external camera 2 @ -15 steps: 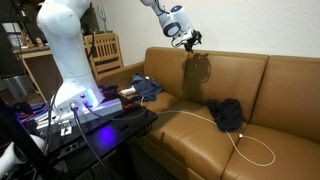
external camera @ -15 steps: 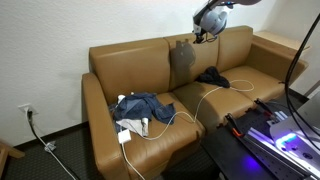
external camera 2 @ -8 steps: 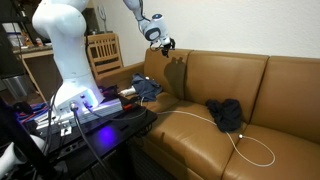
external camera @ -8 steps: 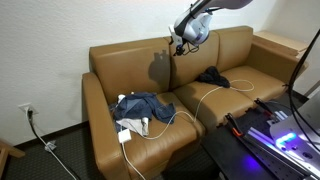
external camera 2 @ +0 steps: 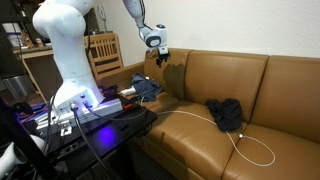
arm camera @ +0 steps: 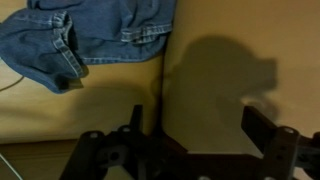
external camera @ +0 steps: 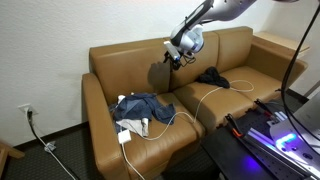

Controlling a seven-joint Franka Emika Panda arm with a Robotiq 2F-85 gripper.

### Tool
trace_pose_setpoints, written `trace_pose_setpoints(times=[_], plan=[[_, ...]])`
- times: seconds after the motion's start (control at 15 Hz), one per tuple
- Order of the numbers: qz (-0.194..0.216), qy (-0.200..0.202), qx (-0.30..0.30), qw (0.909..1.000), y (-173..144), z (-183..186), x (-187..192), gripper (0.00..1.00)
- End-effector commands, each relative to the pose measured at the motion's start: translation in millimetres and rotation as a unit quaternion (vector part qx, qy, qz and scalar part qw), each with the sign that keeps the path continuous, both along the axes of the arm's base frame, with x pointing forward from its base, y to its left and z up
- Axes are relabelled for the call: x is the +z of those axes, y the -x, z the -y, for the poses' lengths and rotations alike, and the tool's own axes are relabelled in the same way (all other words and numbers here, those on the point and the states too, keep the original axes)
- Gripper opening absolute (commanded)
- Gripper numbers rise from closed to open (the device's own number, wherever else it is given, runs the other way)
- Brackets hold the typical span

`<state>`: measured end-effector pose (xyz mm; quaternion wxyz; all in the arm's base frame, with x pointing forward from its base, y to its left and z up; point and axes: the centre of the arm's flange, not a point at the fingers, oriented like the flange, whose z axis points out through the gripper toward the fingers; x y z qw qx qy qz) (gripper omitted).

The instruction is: Move the black clothing and the jean trousers to the right

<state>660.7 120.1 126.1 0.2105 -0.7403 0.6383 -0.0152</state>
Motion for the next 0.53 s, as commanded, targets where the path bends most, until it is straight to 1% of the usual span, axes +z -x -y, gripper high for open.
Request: trace_pose_setpoints(times=[0.0, 0.2, 0.27, 0.33, 0.47], plan=[[-0.071, -0.006, 0.075, 0.9947, -20, -31, -73, 1.00], [-0.129, 0.031, 0.139, 0.9813, -18, -59, -124, 1.00], [-0.130, 0.051, 0.154, 0.9782, -13, -66, -126, 1.00], [-0.121, 0.029, 0.130, 0.9837, 13, -49, -112, 1.00], [-0.124, 0.047, 0.144, 0.9806, 12, -61, -126, 1.00]])
